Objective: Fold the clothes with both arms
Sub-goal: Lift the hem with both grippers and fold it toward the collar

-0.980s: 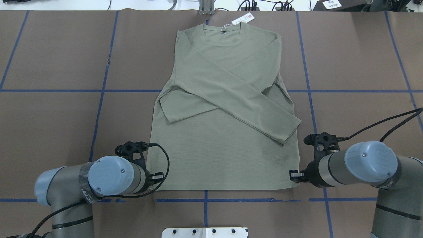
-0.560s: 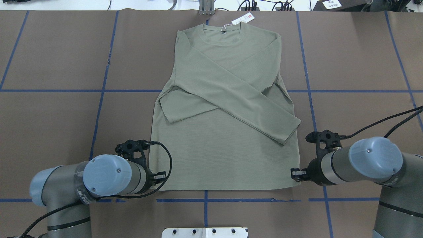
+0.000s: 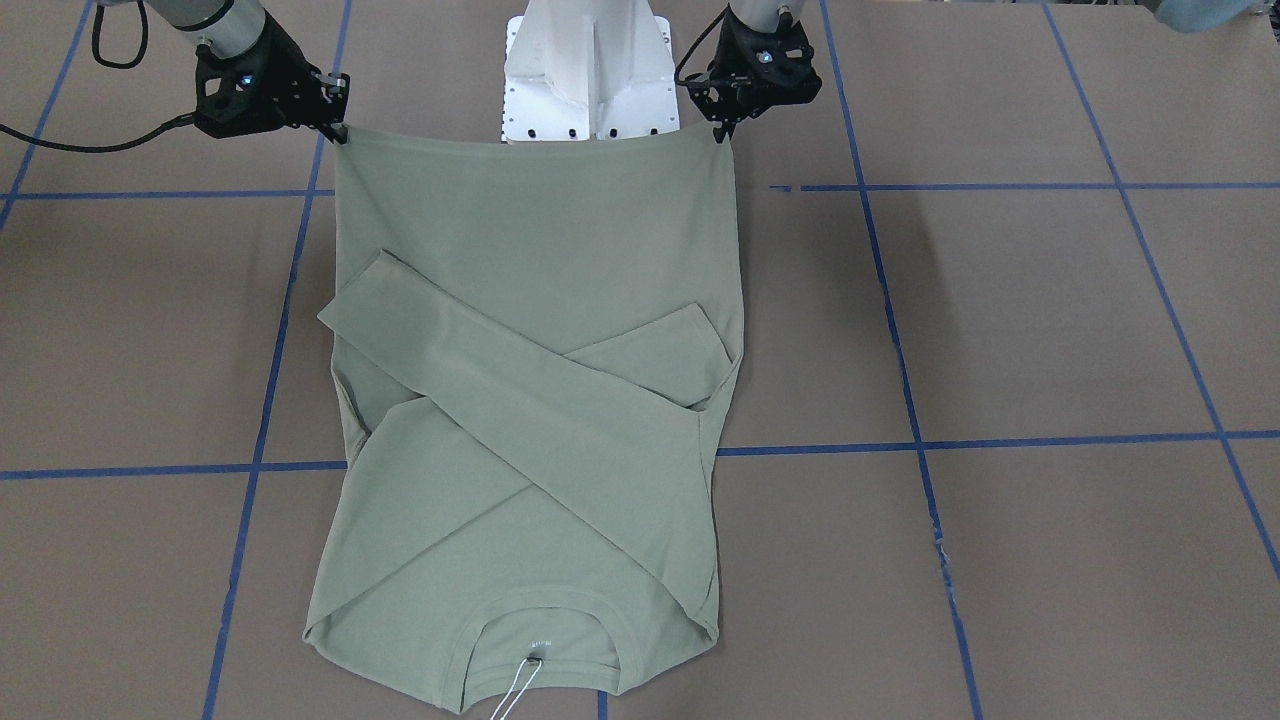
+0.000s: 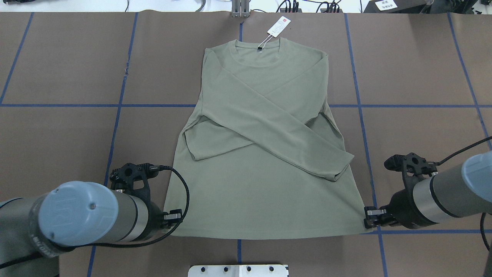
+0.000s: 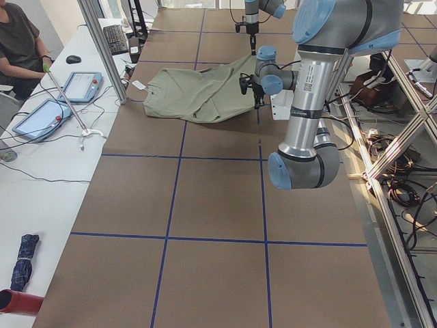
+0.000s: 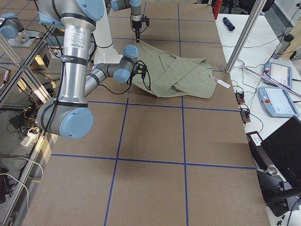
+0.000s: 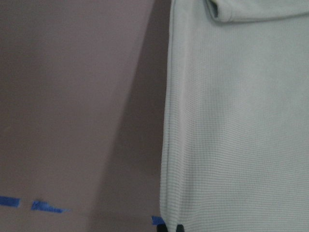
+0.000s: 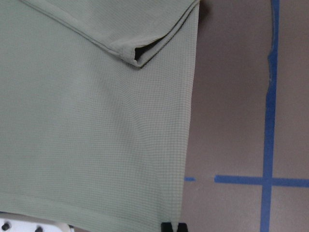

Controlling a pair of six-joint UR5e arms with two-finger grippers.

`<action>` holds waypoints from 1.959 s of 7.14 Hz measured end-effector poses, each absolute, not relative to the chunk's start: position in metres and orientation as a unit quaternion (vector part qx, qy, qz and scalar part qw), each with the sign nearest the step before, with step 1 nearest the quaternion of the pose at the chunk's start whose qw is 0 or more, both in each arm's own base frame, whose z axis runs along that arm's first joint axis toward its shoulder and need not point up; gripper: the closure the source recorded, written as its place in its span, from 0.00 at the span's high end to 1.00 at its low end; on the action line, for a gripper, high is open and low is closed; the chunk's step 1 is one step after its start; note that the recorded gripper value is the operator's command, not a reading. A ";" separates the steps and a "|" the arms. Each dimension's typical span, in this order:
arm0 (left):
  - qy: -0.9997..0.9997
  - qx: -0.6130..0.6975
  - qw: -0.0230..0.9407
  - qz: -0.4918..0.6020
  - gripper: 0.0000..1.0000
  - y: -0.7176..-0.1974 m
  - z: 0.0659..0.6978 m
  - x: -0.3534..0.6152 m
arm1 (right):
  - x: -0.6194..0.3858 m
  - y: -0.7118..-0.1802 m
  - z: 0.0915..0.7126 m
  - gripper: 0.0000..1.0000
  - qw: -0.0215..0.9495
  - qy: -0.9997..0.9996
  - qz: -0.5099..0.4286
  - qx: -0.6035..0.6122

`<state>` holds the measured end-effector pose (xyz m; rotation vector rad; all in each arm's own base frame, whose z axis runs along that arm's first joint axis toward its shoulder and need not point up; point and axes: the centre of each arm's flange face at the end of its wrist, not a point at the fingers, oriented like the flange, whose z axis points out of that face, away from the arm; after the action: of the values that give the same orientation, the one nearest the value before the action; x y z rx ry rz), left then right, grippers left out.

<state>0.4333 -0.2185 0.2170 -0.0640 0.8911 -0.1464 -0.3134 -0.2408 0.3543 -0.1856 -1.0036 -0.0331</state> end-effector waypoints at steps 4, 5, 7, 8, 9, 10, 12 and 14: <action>0.416 -0.065 0.907 -0.023 0.00 -0.155 0.186 0.400 | -0.281 -0.229 0.342 0.00 0.853 -0.506 -0.035 -0.124; 0.417 -0.054 0.907 -0.029 0.00 -0.167 0.186 0.400 | -0.280 -0.251 0.342 0.00 0.849 -0.517 -0.017 -0.104; 0.421 0.001 0.905 -0.055 0.00 -0.235 0.181 0.386 | -0.274 -0.307 0.336 0.00 0.842 -0.535 0.029 -0.055; 0.416 0.028 0.906 -0.074 0.00 -0.273 0.181 0.375 | -0.269 -0.339 0.336 0.00 0.841 -0.538 0.052 -0.030; 0.408 0.049 0.907 -0.087 0.00 -0.308 0.183 0.373 | -0.265 -0.372 0.338 0.00 0.840 -0.537 0.070 -0.005; 0.408 0.063 0.905 -0.100 0.00 -0.338 0.189 0.383 | -0.265 -0.408 0.339 0.00 0.841 -0.534 0.086 0.019; 0.420 0.085 0.896 -0.122 0.00 -0.399 0.215 0.418 | -0.281 -0.484 0.330 0.00 0.842 -0.525 0.116 0.051; 0.428 0.103 0.886 -0.145 0.00 -0.459 0.254 0.446 | -0.323 -0.549 0.336 0.00 0.851 -0.506 0.133 0.042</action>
<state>0.4459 -0.4594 0.2542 0.2144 0.8904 -0.3009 -0.3226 -0.5494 0.3356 0.0880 -1.0665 0.2801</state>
